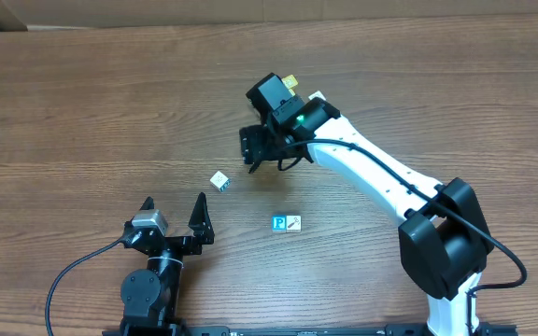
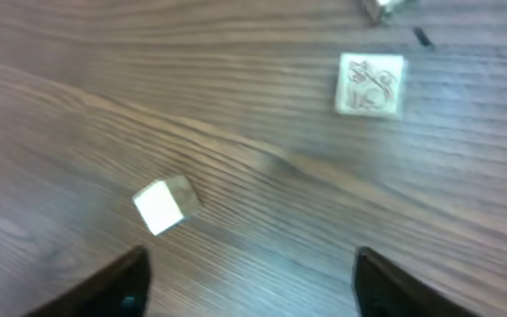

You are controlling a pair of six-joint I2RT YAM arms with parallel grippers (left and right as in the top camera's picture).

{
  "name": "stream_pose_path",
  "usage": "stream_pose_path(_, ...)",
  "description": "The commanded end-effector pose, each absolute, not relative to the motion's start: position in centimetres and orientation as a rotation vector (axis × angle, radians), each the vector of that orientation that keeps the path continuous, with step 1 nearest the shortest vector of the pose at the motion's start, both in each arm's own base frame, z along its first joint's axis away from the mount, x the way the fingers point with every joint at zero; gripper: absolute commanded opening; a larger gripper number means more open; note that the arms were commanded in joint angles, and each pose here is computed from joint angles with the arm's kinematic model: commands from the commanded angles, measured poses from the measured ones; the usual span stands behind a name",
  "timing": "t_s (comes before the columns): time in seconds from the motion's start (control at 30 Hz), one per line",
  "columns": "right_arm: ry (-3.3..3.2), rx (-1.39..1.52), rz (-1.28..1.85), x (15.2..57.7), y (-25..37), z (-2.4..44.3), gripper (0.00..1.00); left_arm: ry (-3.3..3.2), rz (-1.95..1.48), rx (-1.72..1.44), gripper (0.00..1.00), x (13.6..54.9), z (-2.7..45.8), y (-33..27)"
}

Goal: Flip 3 blocks

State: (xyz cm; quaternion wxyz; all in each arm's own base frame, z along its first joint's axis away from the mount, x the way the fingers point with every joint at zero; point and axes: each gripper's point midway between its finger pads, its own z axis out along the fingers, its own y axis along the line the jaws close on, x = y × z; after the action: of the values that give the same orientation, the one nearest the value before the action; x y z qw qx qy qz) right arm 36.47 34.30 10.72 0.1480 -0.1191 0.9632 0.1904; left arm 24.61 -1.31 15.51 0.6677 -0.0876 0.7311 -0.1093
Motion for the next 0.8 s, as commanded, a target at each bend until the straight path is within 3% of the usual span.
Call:
stream_pose_path(0.0,2.725,-0.504,0.568,35.9,36.6,9.8,0.79,1.641,-0.239,-0.182,1.0,24.6,15.6,-1.3)
stream_pose_path(0.33,2.589,-0.932,0.526,33.9,41.3,4.9,0.81,1.641,-0.239,-0.182,1.0,24.6,15.6,-1.3)
stream_pose_path(0.53,2.589,-0.951,0.491,34.0,41.8,2.6,0.79,1.641,-0.239,-0.182,0.99,24.6,15.6,-1.3)
stream_pose_path(0.7,2.603,-0.952,0.484,33.9,41.7,1.8,0.52,1.641,-0.239,-0.182,1.0,24.6,15.6,-1.3)
stream_pose_path(0.77,2.602,-0.952,0.486,33.9,41.7,1.8,0.48,1.641,-0.239,-0.182,1.0,24.6,15.6,-1.3)
